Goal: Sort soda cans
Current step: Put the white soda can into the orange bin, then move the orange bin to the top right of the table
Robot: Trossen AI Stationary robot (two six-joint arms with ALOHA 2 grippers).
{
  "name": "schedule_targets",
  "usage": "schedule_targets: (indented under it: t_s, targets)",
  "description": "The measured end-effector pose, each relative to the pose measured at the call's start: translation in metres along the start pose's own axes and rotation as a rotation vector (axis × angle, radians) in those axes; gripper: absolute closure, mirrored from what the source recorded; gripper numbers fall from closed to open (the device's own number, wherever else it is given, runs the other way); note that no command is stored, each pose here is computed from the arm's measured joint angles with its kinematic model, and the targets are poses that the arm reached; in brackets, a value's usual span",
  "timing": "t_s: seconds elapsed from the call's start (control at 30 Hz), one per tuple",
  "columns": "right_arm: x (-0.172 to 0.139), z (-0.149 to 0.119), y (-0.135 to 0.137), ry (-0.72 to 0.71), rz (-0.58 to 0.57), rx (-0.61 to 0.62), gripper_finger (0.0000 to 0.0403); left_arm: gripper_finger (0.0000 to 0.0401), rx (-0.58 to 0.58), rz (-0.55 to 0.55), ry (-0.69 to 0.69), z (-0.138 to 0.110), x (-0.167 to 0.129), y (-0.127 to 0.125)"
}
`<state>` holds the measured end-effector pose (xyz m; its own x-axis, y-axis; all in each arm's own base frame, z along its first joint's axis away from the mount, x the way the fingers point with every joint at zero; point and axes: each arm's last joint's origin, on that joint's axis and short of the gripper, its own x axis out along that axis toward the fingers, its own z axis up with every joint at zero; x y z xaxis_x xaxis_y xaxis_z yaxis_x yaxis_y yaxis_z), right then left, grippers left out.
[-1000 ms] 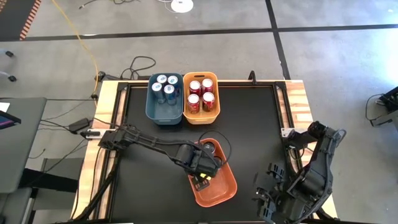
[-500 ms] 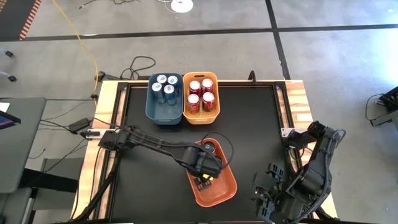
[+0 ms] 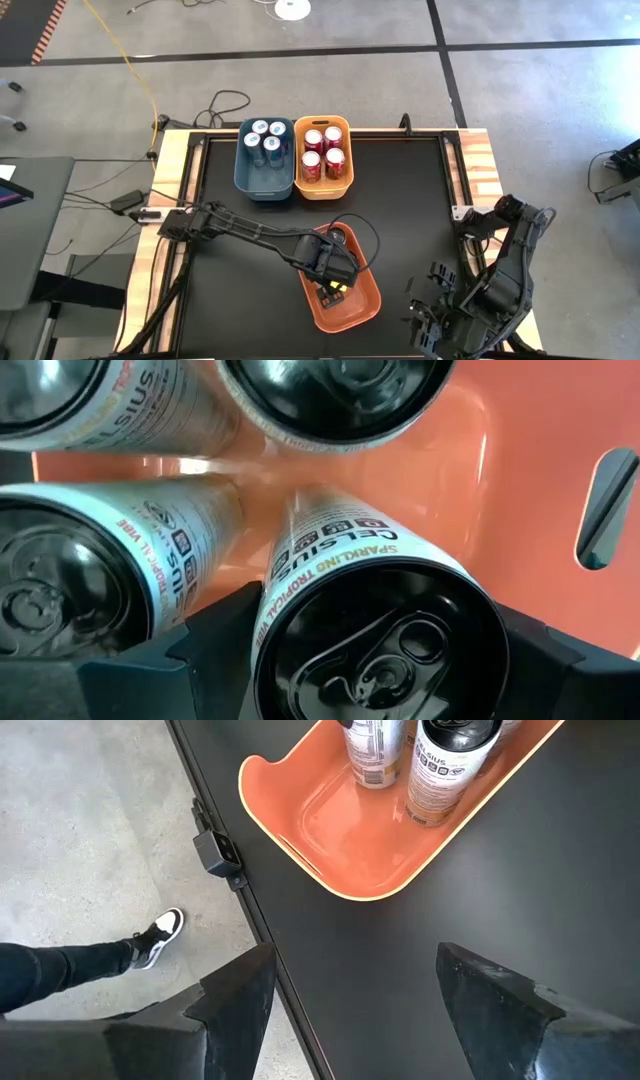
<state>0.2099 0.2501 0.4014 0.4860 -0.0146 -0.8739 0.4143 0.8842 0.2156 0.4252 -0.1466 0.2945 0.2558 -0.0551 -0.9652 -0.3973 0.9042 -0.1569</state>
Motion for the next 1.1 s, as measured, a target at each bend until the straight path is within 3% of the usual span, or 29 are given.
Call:
schedule_targets:
  t_s: [0.7, 0.97, 1.1]
  targets:
    - [0.000, 0.000, 0.000, 0.002, -0.003, 0.006, 0.0112, 0.0108, 0.013, 0.055, -0.076, 0.002, -0.005, 0.003]
    - [0.007, 0.014, -0.005, -0.069, -0.039, 0.068, 0.0112, 0.0108, 0.033, 0.005, -0.164, -0.005, -0.054, 0.011]
    - [0.013, 0.029, -0.012, -0.077, -0.076, 0.140, 0.0112, 0.0108, 0.034, 0.048, -0.289, -0.019, -0.093, 0.019]
